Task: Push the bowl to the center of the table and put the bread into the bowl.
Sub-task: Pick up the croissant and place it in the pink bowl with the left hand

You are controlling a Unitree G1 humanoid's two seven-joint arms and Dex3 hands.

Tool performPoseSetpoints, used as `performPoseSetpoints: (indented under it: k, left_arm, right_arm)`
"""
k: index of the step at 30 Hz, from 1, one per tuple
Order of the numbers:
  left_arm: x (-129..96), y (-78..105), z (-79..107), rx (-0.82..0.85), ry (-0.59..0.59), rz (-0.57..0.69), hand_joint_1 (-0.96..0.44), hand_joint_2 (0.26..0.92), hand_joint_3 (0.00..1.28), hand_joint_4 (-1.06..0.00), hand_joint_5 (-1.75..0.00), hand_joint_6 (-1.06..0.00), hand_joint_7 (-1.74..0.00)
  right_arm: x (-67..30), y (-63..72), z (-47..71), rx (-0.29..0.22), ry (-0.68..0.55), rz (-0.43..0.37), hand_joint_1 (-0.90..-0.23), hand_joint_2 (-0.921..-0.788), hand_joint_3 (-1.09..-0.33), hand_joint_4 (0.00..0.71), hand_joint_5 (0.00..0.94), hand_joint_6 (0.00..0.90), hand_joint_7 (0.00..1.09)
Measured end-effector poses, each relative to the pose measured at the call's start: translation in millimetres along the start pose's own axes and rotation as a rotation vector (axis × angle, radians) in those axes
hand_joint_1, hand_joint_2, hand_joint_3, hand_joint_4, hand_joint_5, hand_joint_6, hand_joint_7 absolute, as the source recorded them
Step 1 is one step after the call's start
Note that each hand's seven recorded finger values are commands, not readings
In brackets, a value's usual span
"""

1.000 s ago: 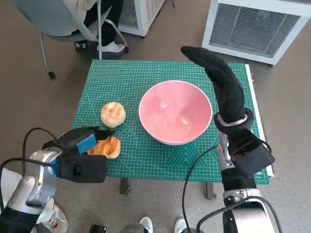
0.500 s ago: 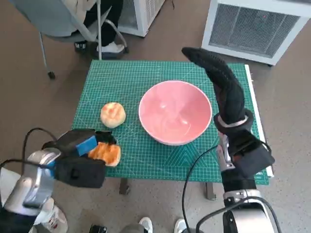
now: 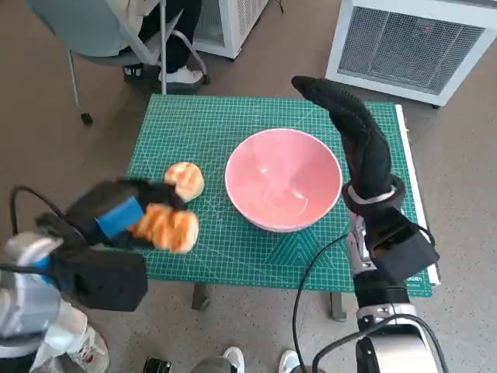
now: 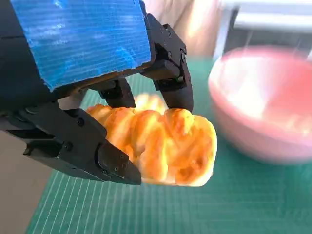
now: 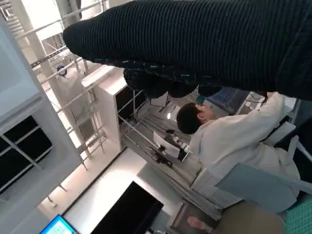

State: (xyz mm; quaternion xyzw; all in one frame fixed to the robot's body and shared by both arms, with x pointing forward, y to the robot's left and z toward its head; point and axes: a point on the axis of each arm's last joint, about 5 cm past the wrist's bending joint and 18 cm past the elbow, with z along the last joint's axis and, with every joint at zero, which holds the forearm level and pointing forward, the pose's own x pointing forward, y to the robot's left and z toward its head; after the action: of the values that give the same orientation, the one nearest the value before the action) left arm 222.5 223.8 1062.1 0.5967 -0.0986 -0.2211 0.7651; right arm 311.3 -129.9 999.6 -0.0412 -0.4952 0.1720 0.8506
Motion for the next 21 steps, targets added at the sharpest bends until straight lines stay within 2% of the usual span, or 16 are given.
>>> performPoseSetpoints:
  k: [10, 17, 21]
  left_arm:
    - [19, 26.1, 27.3, 0.057, -0.169, 0.196, 0.0, 0.881, 0.13, -0.68, -1.2, -0.66, -1.13]
    - [49, 30.3, 43.2, 0.088, -0.271, 0.262, 0.0, 0.883, 0.11, -0.7, -1.17, -0.67, -1.13]
    - [73, 29.2, 49.4, 0.088, -0.311, 0.275, 0.0, 0.885, 0.1, -0.72, -1.15, -0.67, -1.12]
  right_arm:
    - [-1.4, -2.3, -0.5, 0.015, -0.001, -0.013, -0.592, -0.921, -0.864, 0.25, 0.124, -0.001, 0.75]
    - [-2.7, -4.4, -0.6, 0.012, -0.001, -0.009, -0.595, -0.921, -0.859, 0.248, 0.131, -0.001, 0.75]
    - [-3.8, -6.8, -0.3, 0.006, -0.002, -0.013, -0.595, -0.921, -0.858, 0.247, 0.135, -0.001, 0.74]
